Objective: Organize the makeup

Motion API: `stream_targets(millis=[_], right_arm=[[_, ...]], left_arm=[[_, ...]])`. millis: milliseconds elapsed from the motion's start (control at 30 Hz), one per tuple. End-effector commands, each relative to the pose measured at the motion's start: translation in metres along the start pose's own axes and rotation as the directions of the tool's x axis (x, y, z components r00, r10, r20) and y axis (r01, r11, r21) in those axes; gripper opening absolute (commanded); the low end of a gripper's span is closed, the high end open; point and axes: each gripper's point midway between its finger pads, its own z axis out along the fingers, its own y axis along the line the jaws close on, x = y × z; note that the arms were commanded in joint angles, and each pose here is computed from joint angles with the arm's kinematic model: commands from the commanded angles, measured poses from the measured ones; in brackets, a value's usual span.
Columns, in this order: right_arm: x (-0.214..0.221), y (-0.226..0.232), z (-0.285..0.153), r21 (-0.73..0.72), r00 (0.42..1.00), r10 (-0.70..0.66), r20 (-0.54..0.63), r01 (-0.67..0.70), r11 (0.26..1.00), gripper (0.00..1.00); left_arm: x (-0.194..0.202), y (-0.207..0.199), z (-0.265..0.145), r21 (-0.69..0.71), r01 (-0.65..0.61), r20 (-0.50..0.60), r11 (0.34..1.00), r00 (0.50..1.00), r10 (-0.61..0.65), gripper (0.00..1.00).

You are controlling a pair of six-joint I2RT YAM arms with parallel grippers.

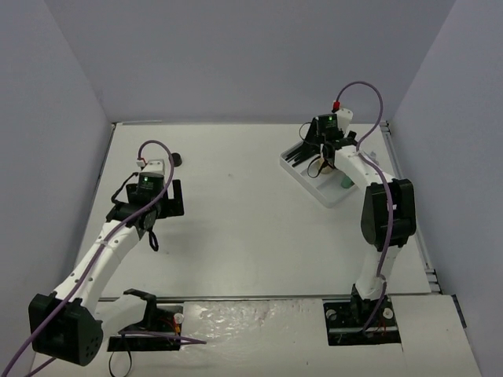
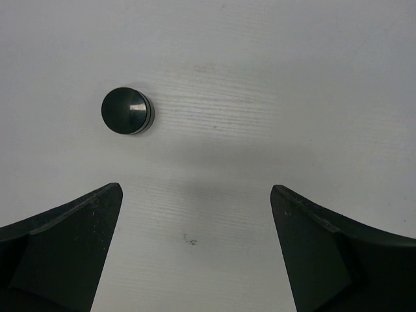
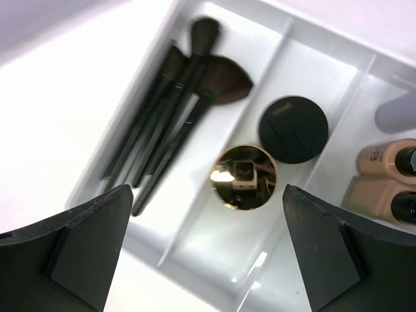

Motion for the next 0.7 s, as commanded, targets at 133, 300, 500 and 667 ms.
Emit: stream_targets(millis=[133,300,500,667], right_arm=[[-0.102,0.065,-0.152,-0.403,0.971,0.008,0.239,0.091,0.91,1.0],[-0.087,0.058,-0.2,-0.507,0.971,0.005,0.241,0.121,0.853,1.0],[-0.06,0.041,-0.23,-0.561,0.976,0.024,0.216,0.104,0.821,1.0],[-0.044,0.028,-0.248,-0.588,0.976,0.035,0.215,0.101,0.802,1.0]], left_arm=[[-0.01,0.039,0.018,-0.153,0.179,-0.092,0.972,0.977,-0.194,0.97],[-0.017,0.058,0.042,-0.216,0.229,-0.129,0.949,0.957,-0.26,0.96],[-0.005,0.077,0.081,-0.265,0.312,-0.203,0.912,0.907,-0.369,0.91],[0.005,0.082,0.104,-0.278,0.336,-0.244,0.9,0.881,-0.405,0.85]])
